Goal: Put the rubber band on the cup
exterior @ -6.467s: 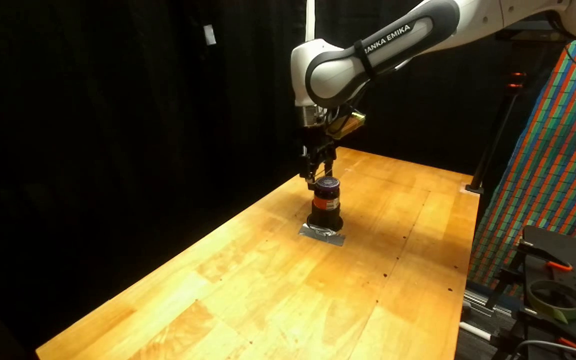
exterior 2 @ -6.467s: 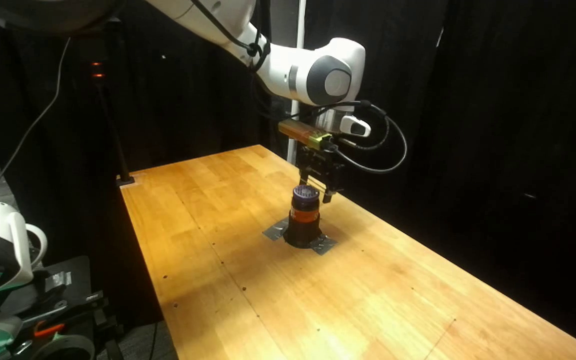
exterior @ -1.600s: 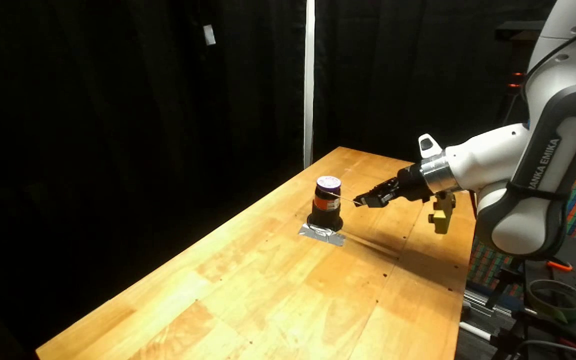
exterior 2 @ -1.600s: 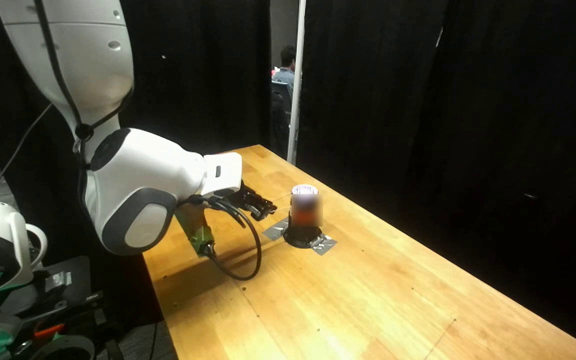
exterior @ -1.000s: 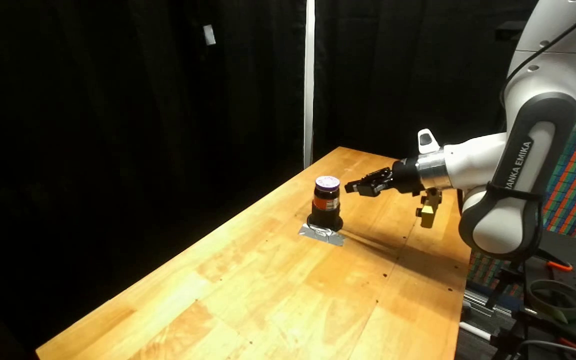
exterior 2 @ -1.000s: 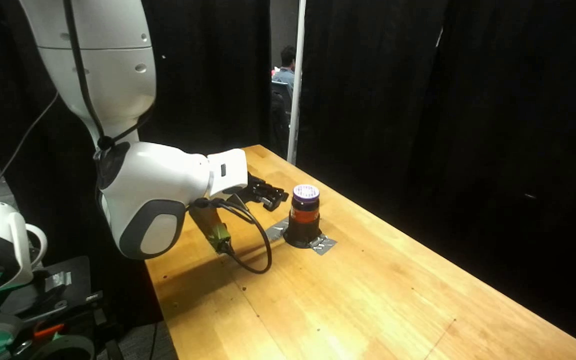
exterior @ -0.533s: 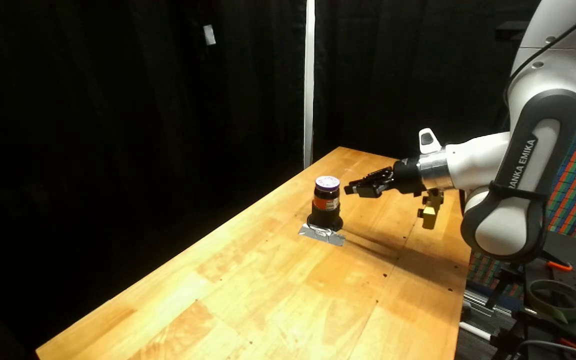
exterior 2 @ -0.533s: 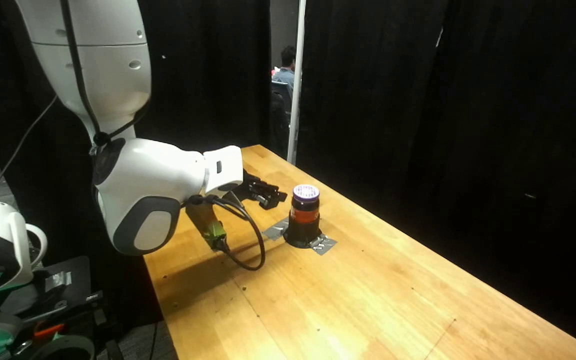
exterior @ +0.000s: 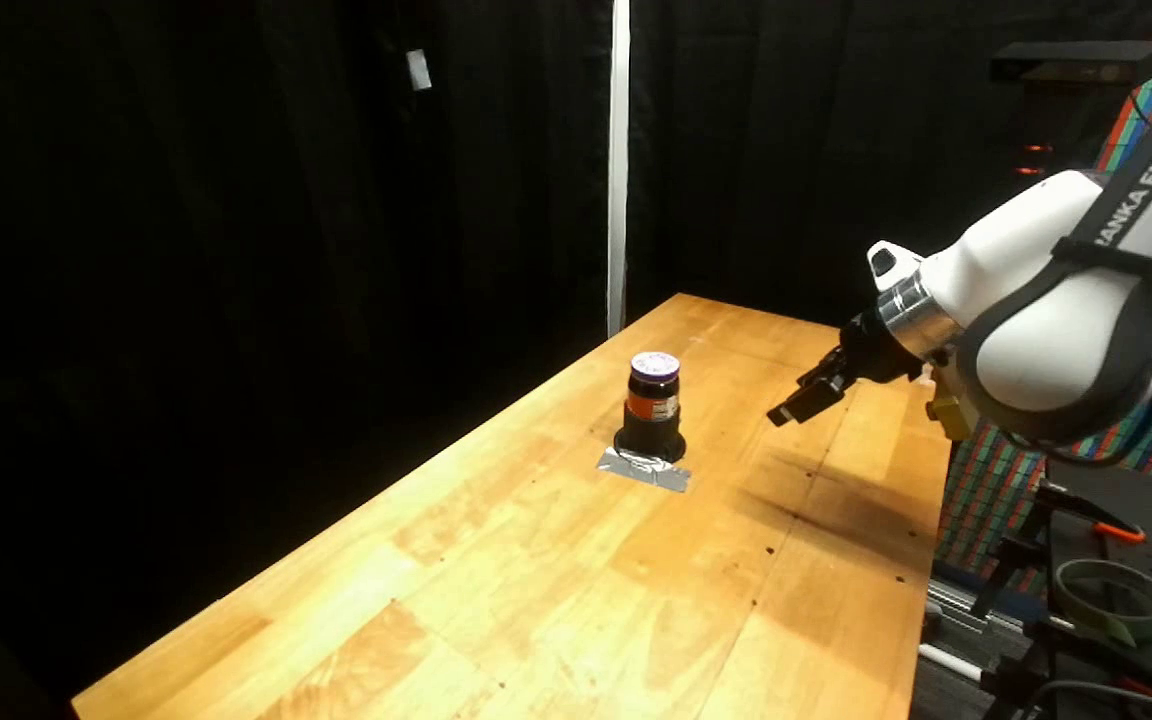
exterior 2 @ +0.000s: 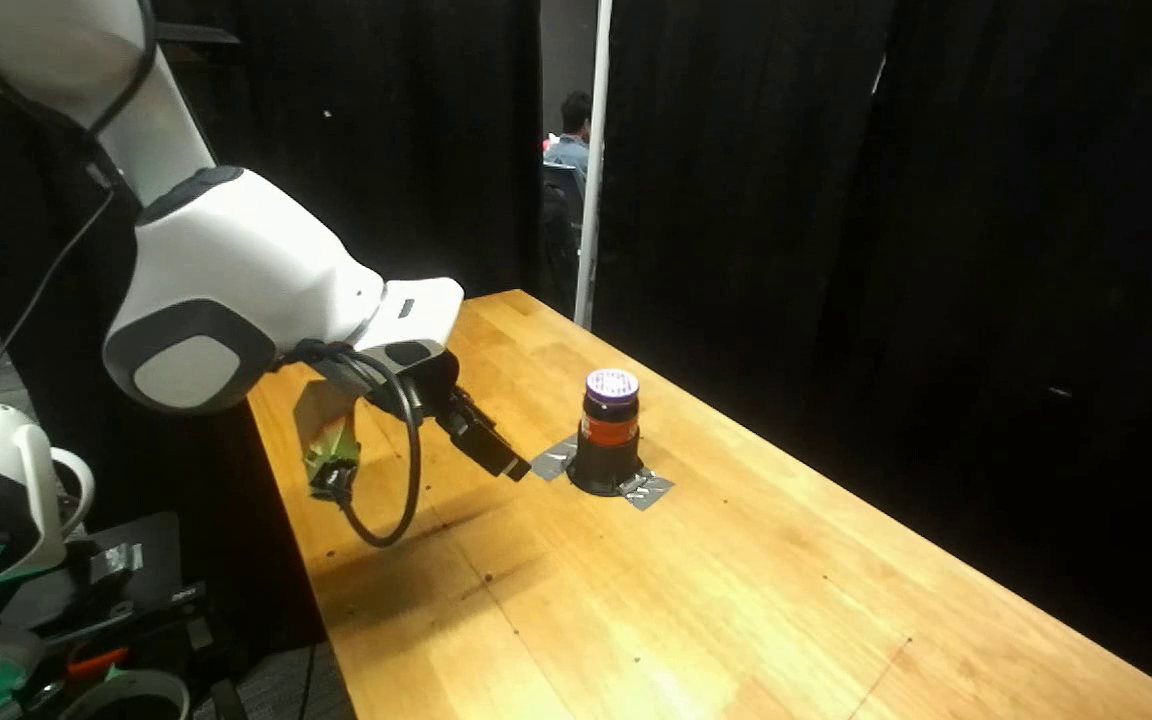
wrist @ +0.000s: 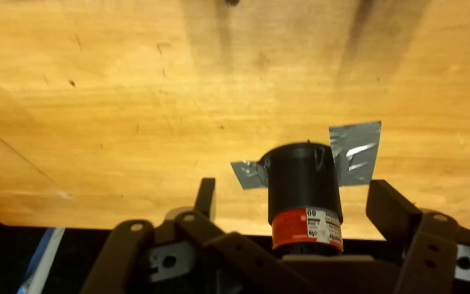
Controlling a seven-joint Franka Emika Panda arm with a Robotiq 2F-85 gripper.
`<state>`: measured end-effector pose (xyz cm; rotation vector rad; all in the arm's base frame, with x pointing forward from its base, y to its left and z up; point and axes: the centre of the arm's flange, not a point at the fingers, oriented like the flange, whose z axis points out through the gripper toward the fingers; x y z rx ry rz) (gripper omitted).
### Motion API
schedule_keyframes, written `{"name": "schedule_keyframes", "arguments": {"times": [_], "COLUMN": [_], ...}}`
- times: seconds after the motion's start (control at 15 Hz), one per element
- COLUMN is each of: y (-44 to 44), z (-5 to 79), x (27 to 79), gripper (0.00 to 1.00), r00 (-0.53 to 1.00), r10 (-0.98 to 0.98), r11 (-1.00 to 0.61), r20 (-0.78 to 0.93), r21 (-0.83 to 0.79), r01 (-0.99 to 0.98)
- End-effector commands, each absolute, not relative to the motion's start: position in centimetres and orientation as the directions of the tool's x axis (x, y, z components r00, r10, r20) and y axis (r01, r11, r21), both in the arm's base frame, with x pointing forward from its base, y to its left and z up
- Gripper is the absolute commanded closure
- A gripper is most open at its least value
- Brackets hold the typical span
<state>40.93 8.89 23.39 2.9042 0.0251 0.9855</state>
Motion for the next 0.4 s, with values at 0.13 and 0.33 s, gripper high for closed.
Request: {"name": "schedule_keyframes", "arguments": {"times": [0.13,0.33], "y": [7.0,3.2], "z": [30.9,21.5], "x": [41.2,39.3], "gripper": [0.0,0.0], "r00": [0.94,0.942], "r10": [0.09,0.07], "r11": [-0.996,-0.997], "r20": [0.328,0.329], "r21": [0.049,-0.001], "r01": [0.079,0.074]}}
